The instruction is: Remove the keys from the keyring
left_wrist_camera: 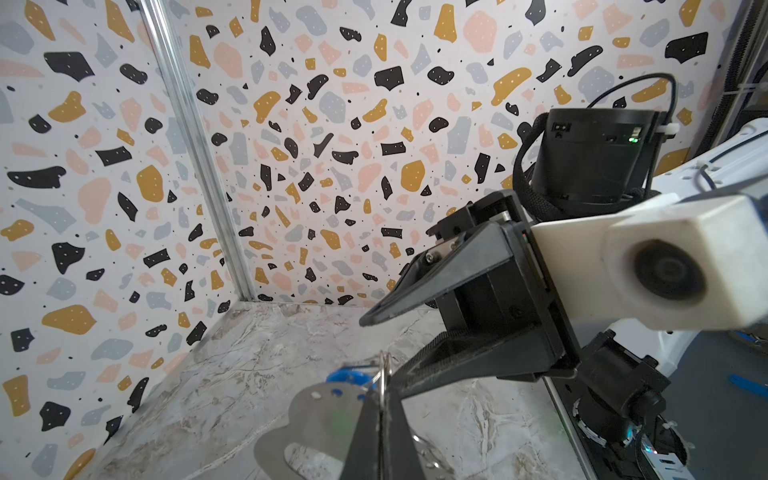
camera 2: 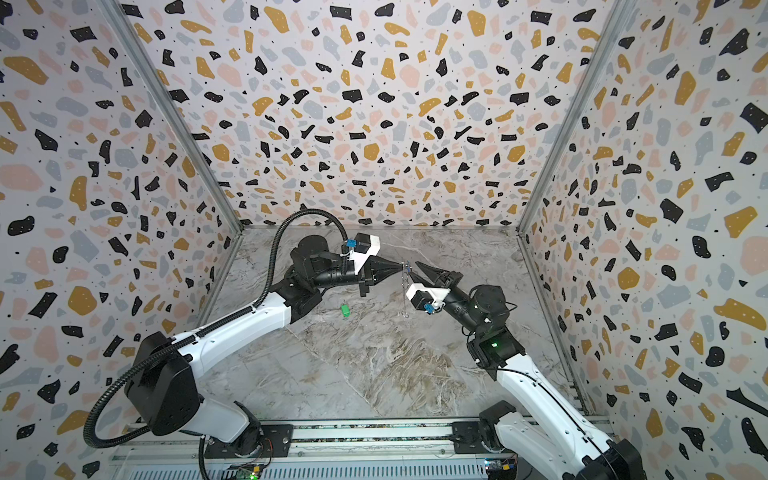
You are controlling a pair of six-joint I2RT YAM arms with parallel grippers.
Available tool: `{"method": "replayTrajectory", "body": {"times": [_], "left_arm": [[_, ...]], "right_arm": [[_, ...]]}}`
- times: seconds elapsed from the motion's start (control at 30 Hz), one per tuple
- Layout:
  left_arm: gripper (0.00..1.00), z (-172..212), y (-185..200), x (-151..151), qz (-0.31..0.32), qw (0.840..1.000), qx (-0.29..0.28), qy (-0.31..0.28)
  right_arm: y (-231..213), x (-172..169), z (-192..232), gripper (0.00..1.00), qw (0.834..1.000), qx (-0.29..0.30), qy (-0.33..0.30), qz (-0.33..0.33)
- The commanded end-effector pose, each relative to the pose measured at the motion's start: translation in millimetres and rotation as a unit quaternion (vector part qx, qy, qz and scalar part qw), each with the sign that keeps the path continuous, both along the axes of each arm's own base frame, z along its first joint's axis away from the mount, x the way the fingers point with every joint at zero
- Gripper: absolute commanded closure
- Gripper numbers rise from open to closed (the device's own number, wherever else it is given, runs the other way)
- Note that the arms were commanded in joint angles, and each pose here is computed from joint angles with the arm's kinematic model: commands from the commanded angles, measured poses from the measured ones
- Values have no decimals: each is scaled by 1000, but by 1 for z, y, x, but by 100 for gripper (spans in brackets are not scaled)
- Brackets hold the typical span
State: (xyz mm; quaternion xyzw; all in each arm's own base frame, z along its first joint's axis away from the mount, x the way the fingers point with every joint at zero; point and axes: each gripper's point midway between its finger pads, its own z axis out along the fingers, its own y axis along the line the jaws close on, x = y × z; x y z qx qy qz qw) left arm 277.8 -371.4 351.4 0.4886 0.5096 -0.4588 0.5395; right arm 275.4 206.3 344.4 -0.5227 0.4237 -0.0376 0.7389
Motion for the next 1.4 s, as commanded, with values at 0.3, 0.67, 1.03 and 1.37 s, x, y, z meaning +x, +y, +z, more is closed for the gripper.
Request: {"method": "replayTrajectory", "body": {"times": [0.3,0.67,1.03,1.37], "left_arm": [[100,26,3,-5,-10,999,-12,-32],[100,27,4,-7,-12,999,-10,-35],[100,26,3,-5,-9,999,-9,-32],[100,24,0,-3,-12,999,-9,-29]], "right_arm": [[1,-15,19,65,996,7,55,70],[6,-11,16,81,994,6,74,82],[6,-10,16,86,995,13,65,78],[11,-9,16,84,994,11,65,83]]}}
